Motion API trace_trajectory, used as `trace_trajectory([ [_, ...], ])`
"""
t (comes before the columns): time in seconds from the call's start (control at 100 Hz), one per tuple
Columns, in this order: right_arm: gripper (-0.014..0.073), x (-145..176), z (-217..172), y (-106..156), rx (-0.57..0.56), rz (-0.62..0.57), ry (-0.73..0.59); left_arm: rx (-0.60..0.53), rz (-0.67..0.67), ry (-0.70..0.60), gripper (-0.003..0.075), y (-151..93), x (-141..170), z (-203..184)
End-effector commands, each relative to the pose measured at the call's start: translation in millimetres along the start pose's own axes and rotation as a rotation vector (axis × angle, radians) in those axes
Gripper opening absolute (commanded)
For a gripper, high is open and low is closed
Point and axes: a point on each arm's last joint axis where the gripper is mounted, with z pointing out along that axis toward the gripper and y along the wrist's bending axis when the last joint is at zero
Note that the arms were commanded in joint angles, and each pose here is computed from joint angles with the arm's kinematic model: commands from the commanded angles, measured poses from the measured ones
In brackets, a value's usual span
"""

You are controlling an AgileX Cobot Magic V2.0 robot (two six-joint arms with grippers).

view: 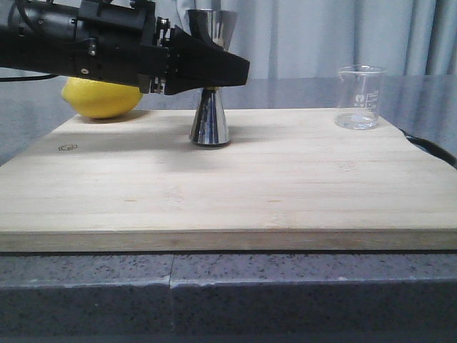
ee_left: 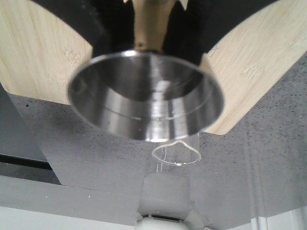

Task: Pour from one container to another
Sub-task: 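Lower the jigger onto the board and open the left gripper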

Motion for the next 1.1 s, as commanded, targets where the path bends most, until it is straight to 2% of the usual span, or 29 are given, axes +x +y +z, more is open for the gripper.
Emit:
trace_trajectory([
  [0.0, 0.0597, -10.4, -2.7, 0.2, -0.001, -0.003, -0.038, 0.023, 0.028, -0.108, 0.0228, -6.4, -28.4, -0.3],
  [0.65, 0.0596, -10.4, -2.7, 0.2, -0.001, -0.003, -0.038, 0.054, 0.053, -0.060, 0.0237, -9.2, -24.0, 0.0],
  [0.72, 0.0596, -10.4, -2.7, 0.2, -0.001, -0.003, -0.038, 0.054, 0.053, -0.060, 0.0269, -9.2, -24.0, 0.0],
  [0.89, 0.0596, -10.5, -2.7, 0.4, -0.003, -0.003, -0.038, 0.054, 0.053, -0.060, 0.0408, -9.2, -24.0, 0.0],
  [1.09, 0.0596, -10.5, -2.7, 0.4, -0.003, -0.003, -0.038, 0.053, 0.047, -0.058, 0.0494, -9.1, -23.8, 0.0],
])
